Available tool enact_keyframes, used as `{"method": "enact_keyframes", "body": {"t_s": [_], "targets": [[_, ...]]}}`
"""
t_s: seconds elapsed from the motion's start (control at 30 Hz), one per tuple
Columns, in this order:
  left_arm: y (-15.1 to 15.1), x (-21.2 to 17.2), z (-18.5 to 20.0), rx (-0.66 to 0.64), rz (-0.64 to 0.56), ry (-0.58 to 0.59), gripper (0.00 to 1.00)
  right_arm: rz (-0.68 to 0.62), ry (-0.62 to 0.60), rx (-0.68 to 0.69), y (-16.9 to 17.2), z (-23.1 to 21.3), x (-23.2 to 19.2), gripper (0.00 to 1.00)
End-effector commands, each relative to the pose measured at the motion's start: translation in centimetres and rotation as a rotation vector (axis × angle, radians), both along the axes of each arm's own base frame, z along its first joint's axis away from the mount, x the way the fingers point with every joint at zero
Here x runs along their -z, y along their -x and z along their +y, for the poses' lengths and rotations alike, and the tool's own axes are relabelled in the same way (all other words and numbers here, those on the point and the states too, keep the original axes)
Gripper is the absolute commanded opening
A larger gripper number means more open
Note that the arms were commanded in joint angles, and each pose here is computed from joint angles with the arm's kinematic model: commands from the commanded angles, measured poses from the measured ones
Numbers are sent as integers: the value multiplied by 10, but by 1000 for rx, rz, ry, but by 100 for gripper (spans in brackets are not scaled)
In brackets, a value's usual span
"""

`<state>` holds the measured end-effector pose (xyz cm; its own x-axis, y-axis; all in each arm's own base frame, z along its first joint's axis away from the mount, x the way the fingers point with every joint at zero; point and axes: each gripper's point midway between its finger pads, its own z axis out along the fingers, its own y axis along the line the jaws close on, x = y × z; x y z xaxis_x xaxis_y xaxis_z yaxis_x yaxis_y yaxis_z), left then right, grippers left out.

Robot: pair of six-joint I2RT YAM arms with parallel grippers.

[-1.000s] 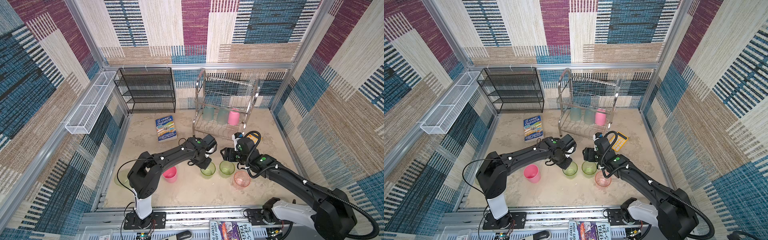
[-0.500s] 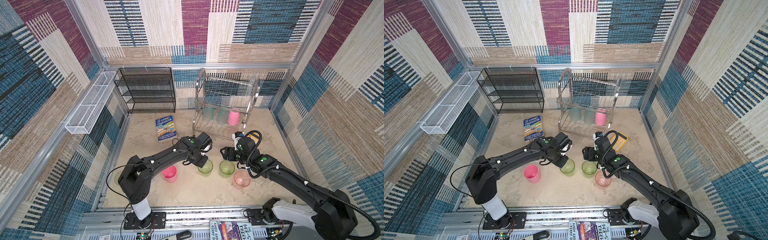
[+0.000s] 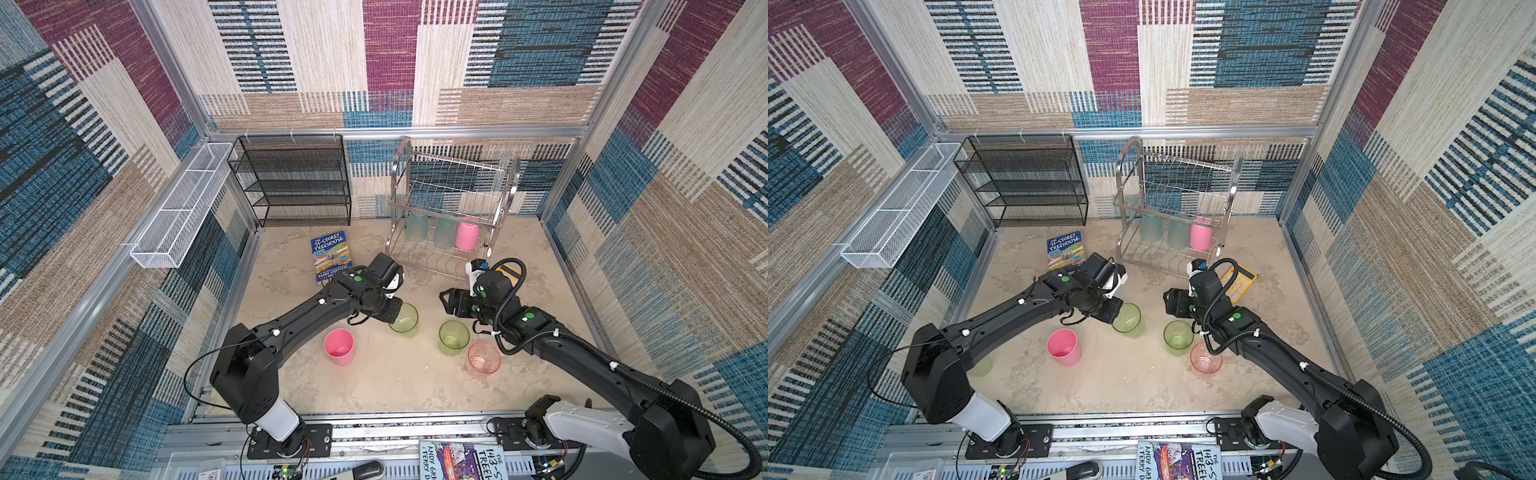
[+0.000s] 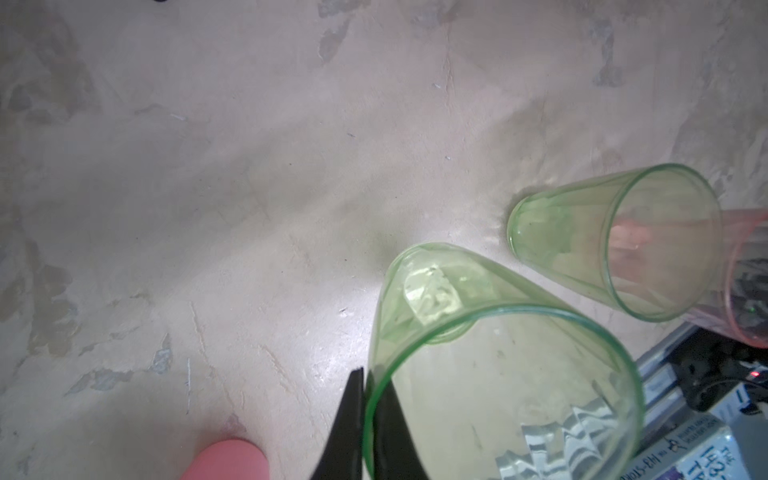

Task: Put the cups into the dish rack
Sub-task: 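Close the left gripper on the light-green cup and lift it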

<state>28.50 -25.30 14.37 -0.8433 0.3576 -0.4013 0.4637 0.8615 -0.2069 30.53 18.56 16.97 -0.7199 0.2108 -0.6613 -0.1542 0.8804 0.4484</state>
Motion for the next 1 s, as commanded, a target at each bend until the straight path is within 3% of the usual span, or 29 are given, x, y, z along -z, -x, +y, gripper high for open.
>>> {"method": "enact_keyframes", "body": {"t_s": [0.0,0.2,0.43,0.77,0.97], "targets": [[-9,-14,-2,-88,21,144,4,-28,-109,9,-9,13,-21,80],[-29,-37,4,-222,14,409,4,-2,-296,36,-17,32,-45,80],[-50,-60,9,-347,-14,615,5,55,-500,85,-32,50,-63,80],[-70,-72,15,-455,0,862,4,191,-771,255,-43,55,-67,80],[-75,-74,17,-501,24,996,4,196,-854,381,-47,52,-76,80]]}}
